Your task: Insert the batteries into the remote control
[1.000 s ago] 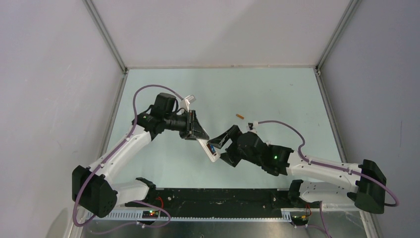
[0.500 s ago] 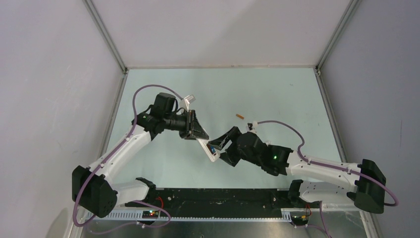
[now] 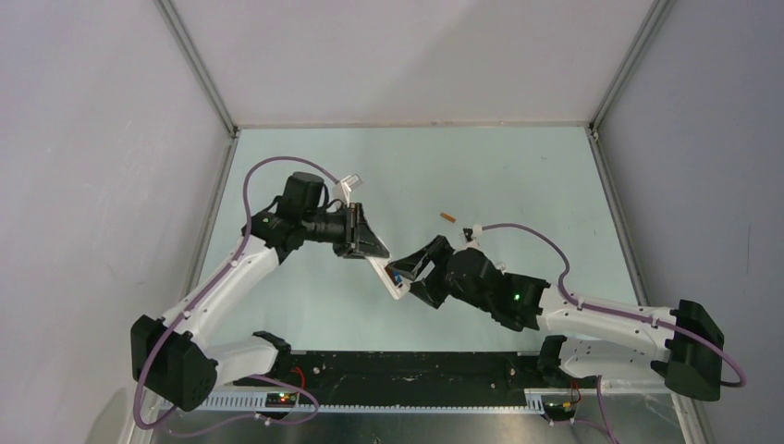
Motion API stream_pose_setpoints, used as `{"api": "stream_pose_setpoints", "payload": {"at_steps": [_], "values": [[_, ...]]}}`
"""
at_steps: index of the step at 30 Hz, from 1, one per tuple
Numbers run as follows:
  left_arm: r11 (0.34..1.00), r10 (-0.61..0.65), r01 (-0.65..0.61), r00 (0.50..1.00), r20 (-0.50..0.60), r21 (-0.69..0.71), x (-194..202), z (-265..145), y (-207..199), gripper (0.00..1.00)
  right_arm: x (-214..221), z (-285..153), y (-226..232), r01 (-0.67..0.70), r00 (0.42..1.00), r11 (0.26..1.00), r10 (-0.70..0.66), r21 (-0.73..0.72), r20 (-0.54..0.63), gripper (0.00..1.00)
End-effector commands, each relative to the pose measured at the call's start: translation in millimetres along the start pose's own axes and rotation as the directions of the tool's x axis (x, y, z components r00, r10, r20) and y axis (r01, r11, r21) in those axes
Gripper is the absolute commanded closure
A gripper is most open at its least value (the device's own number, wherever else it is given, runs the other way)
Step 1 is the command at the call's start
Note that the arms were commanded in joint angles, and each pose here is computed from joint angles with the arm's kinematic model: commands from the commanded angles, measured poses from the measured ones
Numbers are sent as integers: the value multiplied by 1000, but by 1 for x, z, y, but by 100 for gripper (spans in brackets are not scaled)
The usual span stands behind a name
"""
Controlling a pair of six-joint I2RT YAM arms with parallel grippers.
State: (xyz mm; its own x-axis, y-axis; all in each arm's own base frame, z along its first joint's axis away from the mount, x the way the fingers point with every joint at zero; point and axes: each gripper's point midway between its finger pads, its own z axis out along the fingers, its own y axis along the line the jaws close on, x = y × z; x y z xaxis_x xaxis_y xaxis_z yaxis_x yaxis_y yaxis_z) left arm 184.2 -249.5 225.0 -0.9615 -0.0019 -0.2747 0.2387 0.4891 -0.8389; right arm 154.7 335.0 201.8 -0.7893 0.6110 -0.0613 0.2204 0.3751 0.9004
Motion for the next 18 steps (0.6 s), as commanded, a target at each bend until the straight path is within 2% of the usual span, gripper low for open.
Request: {"api": "stream_pose_setpoints", "payload": {"at_steps": [1,18], "values": [[991,52,-54,998,19,124,-6,-13,-42,100,7,-8,48,-36,999,982,30,-184,-37,44],[968,73,-76,997,19,237,4,-32,-75,100,16,3,45,23,997,974,-37,-227,-62,40]]}}
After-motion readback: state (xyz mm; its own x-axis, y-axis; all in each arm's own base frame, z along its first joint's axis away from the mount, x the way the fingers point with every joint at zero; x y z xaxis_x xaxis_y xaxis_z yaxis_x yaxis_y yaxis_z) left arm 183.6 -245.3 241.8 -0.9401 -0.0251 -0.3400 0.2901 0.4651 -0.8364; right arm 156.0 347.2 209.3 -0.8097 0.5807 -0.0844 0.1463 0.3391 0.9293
